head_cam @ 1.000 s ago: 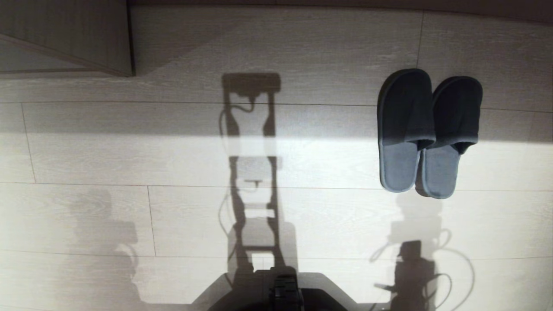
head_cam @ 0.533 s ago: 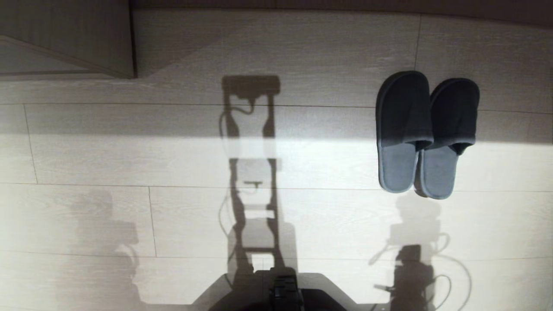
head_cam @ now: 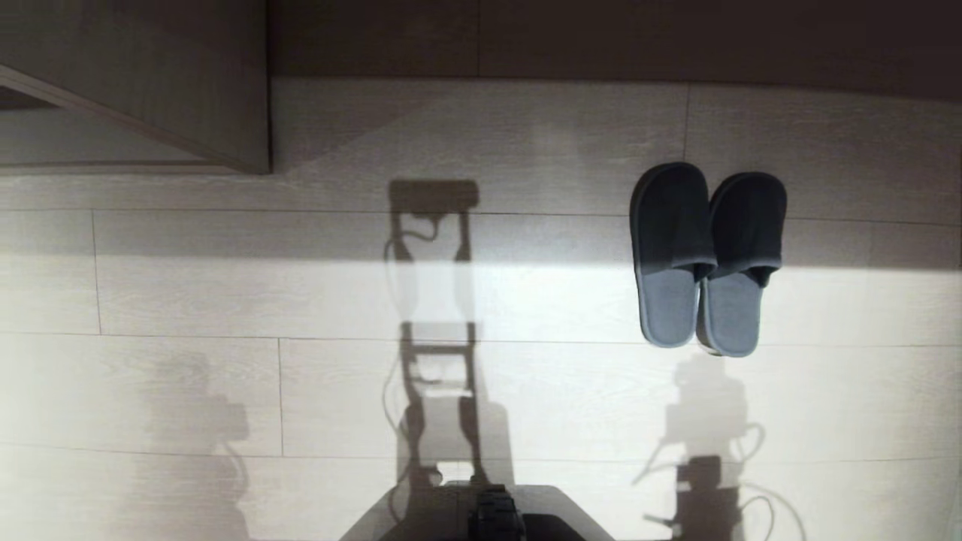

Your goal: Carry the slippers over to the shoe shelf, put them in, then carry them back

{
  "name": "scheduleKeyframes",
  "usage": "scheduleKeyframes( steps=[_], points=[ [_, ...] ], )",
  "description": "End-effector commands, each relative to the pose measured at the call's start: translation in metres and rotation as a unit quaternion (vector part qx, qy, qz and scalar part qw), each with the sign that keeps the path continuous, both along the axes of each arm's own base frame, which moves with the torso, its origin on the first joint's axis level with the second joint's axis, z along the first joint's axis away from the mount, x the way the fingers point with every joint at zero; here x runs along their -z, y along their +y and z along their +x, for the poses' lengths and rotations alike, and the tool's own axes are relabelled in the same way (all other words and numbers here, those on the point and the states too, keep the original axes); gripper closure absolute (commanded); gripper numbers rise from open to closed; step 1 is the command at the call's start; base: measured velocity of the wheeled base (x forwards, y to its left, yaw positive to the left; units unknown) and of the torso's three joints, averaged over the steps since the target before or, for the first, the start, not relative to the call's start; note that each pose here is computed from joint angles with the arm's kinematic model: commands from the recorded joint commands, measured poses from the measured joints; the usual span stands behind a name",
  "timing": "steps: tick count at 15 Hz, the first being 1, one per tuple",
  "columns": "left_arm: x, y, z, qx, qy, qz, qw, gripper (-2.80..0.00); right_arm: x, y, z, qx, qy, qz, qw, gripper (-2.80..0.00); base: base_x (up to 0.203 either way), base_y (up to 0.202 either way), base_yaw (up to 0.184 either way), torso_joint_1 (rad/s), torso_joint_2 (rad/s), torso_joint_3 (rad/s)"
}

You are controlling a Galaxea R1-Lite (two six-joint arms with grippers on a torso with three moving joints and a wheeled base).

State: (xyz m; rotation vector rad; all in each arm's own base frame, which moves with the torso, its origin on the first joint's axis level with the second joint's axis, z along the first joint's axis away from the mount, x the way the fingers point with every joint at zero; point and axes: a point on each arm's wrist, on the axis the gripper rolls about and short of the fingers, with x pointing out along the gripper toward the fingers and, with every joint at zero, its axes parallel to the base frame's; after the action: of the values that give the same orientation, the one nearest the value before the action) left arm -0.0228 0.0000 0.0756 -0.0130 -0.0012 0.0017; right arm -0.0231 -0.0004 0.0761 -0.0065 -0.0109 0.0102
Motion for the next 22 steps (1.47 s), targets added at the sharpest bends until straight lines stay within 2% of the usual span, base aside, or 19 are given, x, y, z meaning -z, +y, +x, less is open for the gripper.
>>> scheduleKeyframes(
  steps=[1, 22],
  points=[
    [0.0004, 0.0000, 0.0001, 0.000, 0.001, 0.000, 1.0000, 0.00, -0.0002, 0.0000, 0.0003, 0.000, 0.002, 0.000, 1.000, 0.00, 0.000, 0.000, 0.000, -0.006, 0.00, 0.194],
    [0.0000, 0.0000, 0.0000, -0.001, 0.000, 0.000, 1.0000, 0.00, -0.0002, 0.0000, 0.0003, 0.000, 0.002, 0.000, 1.000, 0.00, 0.000, 0.000, 0.000, 0.002, 0.00, 0.204]
  ],
)
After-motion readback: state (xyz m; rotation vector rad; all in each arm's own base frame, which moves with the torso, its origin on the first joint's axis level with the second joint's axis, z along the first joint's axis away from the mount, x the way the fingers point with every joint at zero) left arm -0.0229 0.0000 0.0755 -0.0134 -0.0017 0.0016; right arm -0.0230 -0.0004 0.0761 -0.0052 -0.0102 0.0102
